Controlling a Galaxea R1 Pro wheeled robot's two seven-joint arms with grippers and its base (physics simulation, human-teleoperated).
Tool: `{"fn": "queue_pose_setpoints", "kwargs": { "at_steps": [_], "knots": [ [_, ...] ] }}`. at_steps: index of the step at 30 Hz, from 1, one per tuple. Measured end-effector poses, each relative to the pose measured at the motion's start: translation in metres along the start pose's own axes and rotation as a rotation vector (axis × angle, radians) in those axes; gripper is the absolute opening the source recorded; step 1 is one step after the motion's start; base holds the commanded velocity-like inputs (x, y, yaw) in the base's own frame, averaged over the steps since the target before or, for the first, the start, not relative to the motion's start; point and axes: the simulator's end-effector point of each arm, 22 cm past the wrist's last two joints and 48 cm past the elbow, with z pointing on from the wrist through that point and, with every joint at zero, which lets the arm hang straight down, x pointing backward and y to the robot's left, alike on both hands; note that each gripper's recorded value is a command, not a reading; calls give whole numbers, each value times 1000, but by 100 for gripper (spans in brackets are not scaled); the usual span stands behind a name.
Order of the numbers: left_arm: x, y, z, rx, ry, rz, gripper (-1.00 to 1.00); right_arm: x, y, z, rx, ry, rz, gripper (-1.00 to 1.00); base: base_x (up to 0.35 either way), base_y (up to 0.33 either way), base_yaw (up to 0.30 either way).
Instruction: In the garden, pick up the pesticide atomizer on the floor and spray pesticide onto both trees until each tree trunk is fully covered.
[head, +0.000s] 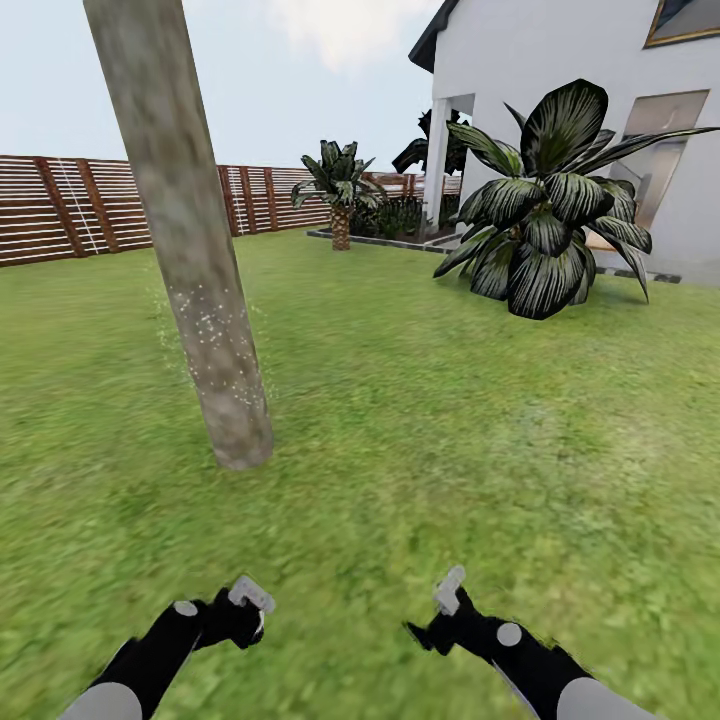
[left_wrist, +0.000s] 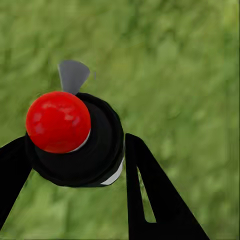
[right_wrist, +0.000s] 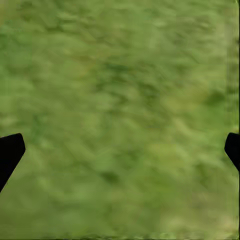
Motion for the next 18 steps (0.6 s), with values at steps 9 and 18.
{"fn": "queue_pose_setpoints", "kwargs": {
  "at_steps": [9, 18],
  "knots": [
    [92, 13, -7, -337, -184, -277, -100, 92, -60, -67, 526, -123, 241, 100, 0, 0, 0],
    [128, 24, -23, -453, -195, -443, -100, 100, -30, -78, 545, -187, 259, 100, 0, 0, -17]
  ]
}}
